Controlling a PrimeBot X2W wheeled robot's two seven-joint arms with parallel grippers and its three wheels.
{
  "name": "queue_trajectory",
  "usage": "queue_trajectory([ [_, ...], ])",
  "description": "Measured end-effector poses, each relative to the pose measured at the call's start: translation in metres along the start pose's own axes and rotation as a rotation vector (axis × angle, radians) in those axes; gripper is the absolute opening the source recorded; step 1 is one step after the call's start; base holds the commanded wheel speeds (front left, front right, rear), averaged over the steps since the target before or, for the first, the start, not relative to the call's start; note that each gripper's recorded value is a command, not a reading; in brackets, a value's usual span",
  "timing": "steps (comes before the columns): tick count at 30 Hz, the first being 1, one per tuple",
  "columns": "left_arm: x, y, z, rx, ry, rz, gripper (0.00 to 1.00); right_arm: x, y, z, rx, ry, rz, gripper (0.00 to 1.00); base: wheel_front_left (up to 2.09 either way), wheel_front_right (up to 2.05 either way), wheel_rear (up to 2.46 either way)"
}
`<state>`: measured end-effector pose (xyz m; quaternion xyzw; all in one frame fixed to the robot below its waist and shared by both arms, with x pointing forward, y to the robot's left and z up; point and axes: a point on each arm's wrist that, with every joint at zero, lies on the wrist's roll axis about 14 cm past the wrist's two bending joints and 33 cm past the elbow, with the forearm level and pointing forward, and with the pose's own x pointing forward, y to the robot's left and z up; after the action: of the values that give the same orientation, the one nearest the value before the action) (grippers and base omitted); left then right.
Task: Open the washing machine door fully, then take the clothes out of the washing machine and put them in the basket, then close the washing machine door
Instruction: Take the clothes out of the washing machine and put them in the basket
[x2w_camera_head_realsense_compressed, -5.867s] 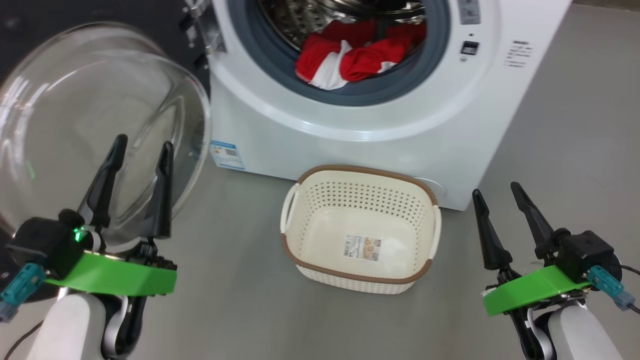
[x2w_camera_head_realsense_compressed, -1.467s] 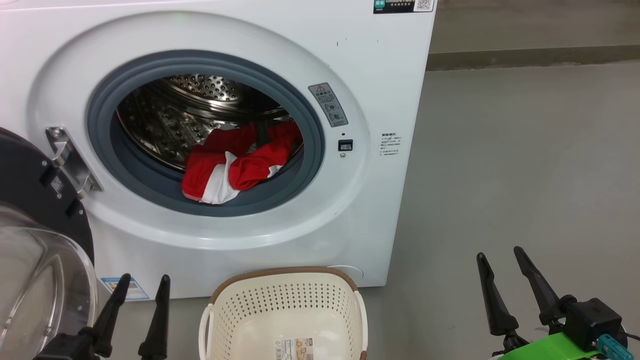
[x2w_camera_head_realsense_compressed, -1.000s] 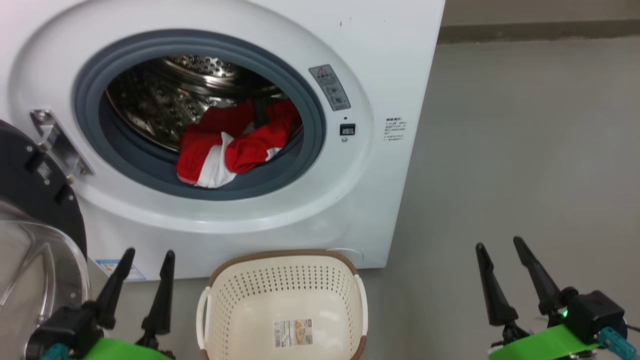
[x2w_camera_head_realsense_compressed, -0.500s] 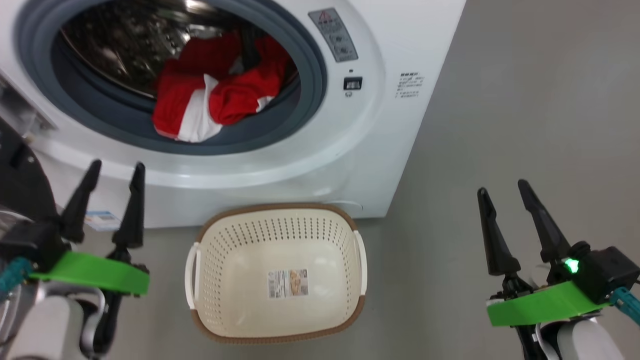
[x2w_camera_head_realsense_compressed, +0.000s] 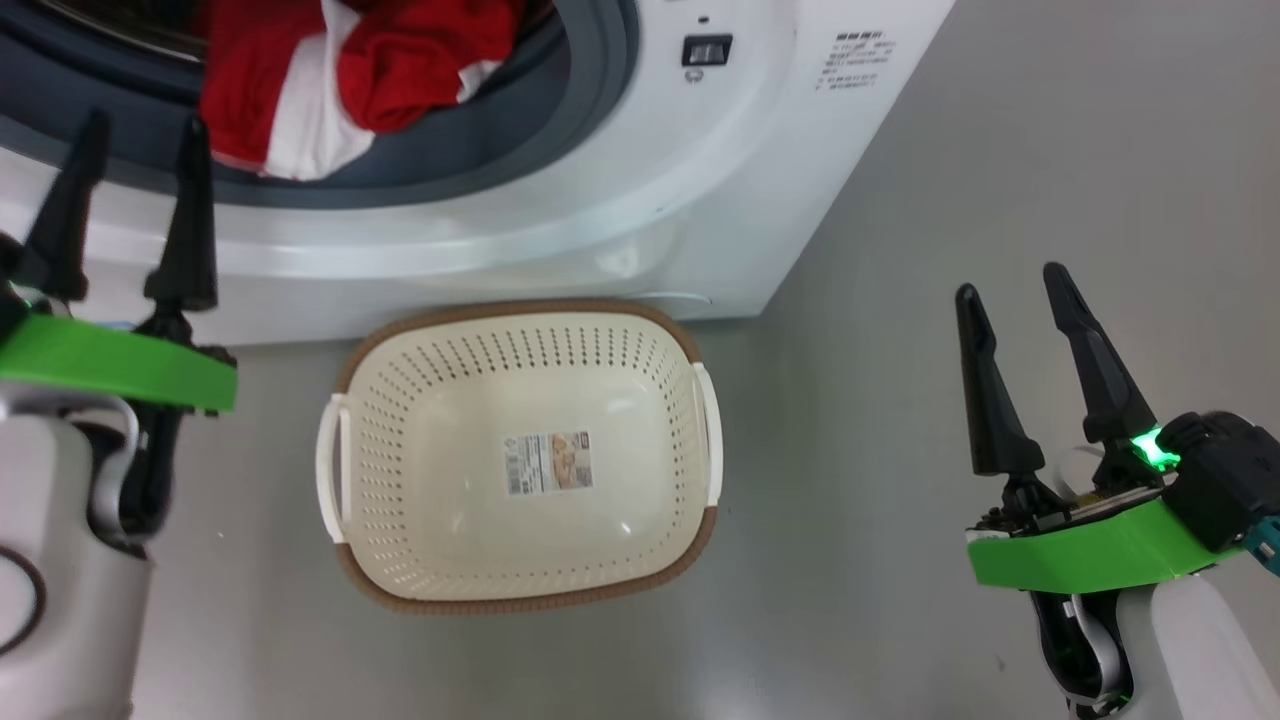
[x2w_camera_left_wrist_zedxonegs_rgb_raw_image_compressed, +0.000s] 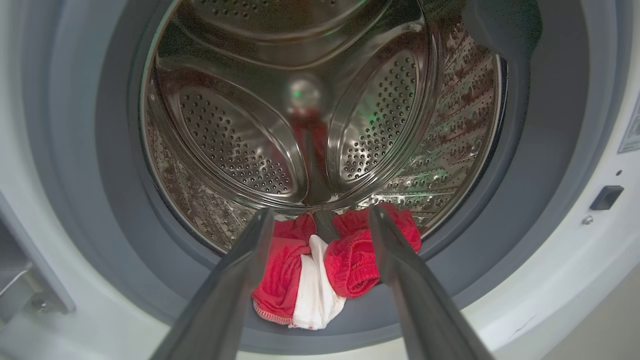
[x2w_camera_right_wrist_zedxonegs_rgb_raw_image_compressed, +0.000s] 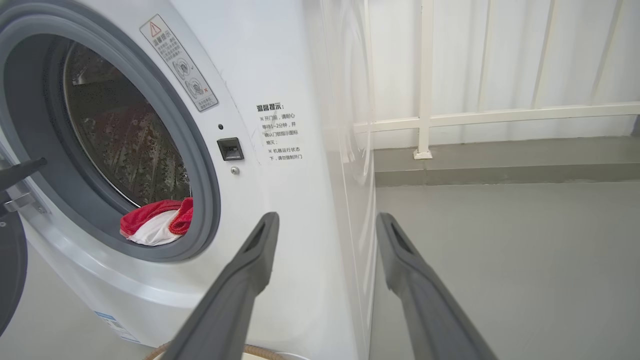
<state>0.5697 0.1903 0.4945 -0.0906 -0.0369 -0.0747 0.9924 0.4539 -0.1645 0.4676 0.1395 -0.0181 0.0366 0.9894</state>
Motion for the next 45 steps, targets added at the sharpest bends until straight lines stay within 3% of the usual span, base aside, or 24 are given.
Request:
queue_trajectory([
  [18,0.073,0.001,-0.081,0.024,0.158,-0.041,1.0,0.008,-0.025,-0.047,-0.007,0.109,-0.049,1.0,0.0,0.0,0.0],
  [26,0.09,0.001,-0.112,0.11,0.309,-0.064,1.0,0.004,-0.03,-0.05,0.016,0.121,-0.068,1.0,0.0,0.0,0.0],
  [33,0.079,0.006,-0.147,0.232,0.501,-0.056,1.0,0.0,-0.034,-0.047,0.031,0.119,-0.085,1.0,0.0,0.0,0.0],
  [40,0.08,0.008,-0.157,0.297,0.56,-0.035,1.0,-0.003,-0.033,-0.046,0.034,0.122,-0.086,1.0,0.0,0.0,0.0],
  [41,0.08,0.008,-0.158,0.301,0.564,-0.034,0.87,-0.004,-0.034,-0.046,0.035,0.123,-0.088,1.0,0.0,0.0,0.0],
  [42,0.079,0.009,-0.161,0.303,0.575,-0.031,0.25,-0.005,-0.034,-0.046,0.035,0.124,-0.089,1.0,0.0,0.0,0.0],
  [43,0.079,0.009,-0.161,0.304,0.577,-0.03,0.0,-0.005,-0.035,-0.046,0.034,0.126,-0.091,1.0,0.0,0.0,0.0],
  [45,0.077,0.011,-0.164,0.306,0.586,-0.025,0.0,-0.006,-0.035,-0.046,0.041,0.125,-0.095,1.0,0.0,0.0,0.0],
])
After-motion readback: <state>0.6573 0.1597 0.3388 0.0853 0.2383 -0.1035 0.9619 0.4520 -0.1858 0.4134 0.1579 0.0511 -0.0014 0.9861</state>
